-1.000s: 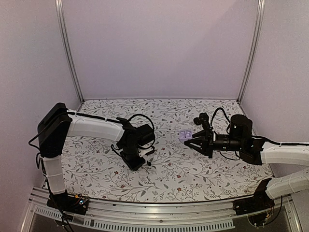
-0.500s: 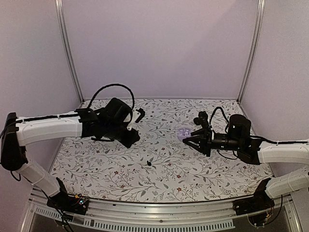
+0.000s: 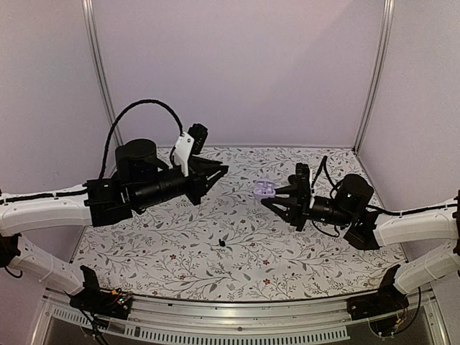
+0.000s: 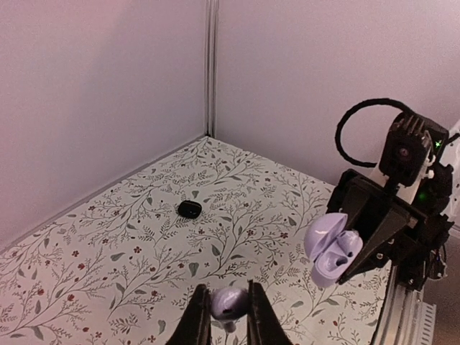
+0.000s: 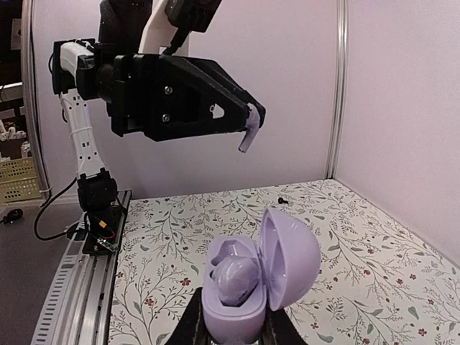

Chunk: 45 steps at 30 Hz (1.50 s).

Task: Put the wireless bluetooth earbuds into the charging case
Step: Insert the left earbud into the left side groove of the charging case.

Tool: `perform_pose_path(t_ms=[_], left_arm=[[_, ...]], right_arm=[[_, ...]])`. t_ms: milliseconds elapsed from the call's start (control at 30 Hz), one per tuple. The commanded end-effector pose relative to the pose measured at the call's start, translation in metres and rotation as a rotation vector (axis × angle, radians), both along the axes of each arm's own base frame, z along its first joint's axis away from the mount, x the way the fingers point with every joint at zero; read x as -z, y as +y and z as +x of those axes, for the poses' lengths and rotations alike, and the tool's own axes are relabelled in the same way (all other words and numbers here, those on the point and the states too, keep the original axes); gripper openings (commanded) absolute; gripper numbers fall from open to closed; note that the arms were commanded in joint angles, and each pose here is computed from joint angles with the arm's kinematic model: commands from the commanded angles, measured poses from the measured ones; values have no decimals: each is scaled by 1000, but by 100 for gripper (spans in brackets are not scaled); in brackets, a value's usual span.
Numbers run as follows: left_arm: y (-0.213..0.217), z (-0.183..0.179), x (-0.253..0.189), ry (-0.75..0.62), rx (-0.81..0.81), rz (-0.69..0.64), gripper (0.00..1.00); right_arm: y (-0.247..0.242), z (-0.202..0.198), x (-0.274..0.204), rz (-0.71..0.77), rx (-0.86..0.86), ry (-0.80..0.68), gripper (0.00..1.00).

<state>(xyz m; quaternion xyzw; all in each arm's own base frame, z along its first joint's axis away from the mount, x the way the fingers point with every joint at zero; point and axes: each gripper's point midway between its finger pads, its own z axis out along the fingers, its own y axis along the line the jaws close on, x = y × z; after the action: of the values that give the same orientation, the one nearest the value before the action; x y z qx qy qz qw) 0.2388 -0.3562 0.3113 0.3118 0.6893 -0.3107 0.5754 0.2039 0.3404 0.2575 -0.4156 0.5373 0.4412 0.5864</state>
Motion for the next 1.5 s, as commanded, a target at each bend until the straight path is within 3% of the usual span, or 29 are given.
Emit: perform_pose_path(t_ms=[0,200,833,1467], left_arm=[[-15,-24,-39,-140,92,-128,8],[-24,-39,-43,-190,138,-151,8],[-47,-41,-29,-223,153,-61,8],[-52,-28,-9,-194,104,7,8]], right_arm=[[4,-1,-18,62,26,-116,0],[12,3,-24,81,53,-110,0],[37,7,-33,124,59,25,0],[34,-5,-37,140,12,4,0]])
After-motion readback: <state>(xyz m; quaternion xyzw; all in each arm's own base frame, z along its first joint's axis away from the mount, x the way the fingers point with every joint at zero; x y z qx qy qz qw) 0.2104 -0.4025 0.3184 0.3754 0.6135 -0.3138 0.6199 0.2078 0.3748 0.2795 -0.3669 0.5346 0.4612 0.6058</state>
